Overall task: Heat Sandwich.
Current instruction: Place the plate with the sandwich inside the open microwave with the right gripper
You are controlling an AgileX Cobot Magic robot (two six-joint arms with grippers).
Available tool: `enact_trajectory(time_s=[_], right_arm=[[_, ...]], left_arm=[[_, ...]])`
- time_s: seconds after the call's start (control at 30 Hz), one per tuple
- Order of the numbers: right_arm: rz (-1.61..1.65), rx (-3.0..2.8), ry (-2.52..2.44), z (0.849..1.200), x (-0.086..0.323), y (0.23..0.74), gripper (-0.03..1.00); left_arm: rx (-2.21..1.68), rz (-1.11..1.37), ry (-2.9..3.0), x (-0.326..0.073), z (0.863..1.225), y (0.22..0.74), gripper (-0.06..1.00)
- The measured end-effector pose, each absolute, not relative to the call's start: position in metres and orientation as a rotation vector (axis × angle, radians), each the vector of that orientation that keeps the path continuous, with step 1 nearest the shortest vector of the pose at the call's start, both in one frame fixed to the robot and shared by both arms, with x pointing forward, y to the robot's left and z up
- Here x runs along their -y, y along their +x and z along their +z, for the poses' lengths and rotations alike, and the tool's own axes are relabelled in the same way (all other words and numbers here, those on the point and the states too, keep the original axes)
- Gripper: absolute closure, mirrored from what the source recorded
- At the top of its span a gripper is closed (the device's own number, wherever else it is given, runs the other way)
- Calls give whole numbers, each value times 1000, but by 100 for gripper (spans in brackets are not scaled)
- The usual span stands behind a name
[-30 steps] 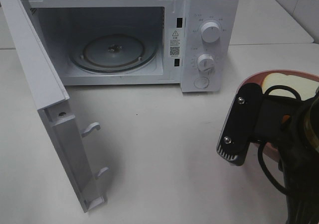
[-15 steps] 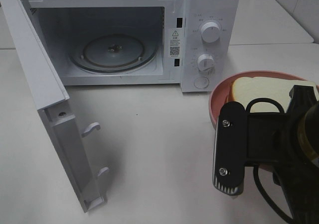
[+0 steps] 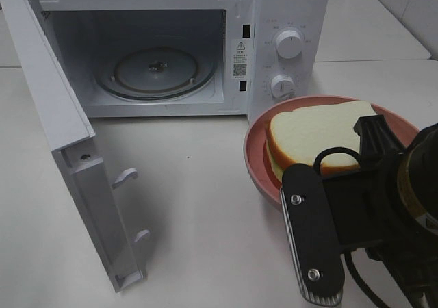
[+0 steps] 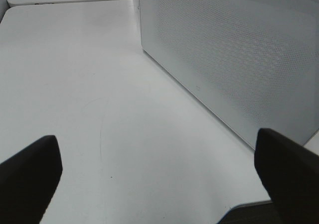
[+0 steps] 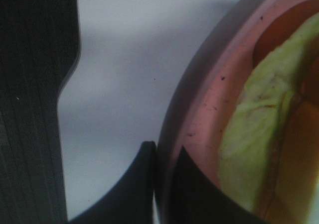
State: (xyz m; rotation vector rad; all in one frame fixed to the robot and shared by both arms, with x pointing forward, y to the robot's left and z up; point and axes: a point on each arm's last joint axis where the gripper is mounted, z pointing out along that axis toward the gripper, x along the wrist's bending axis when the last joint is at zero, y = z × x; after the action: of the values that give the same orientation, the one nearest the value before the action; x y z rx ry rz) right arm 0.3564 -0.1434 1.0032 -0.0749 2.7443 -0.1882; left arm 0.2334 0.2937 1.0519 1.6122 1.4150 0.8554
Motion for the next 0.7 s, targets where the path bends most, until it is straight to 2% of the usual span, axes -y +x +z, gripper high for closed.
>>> enact_trajectory(time_s=[0.7], right_arm=[[-132, -2693, -454, 1003, 135, 358, 92]], left_arm=[[-1415, 855, 1612, -294, 1052, 233, -5]])
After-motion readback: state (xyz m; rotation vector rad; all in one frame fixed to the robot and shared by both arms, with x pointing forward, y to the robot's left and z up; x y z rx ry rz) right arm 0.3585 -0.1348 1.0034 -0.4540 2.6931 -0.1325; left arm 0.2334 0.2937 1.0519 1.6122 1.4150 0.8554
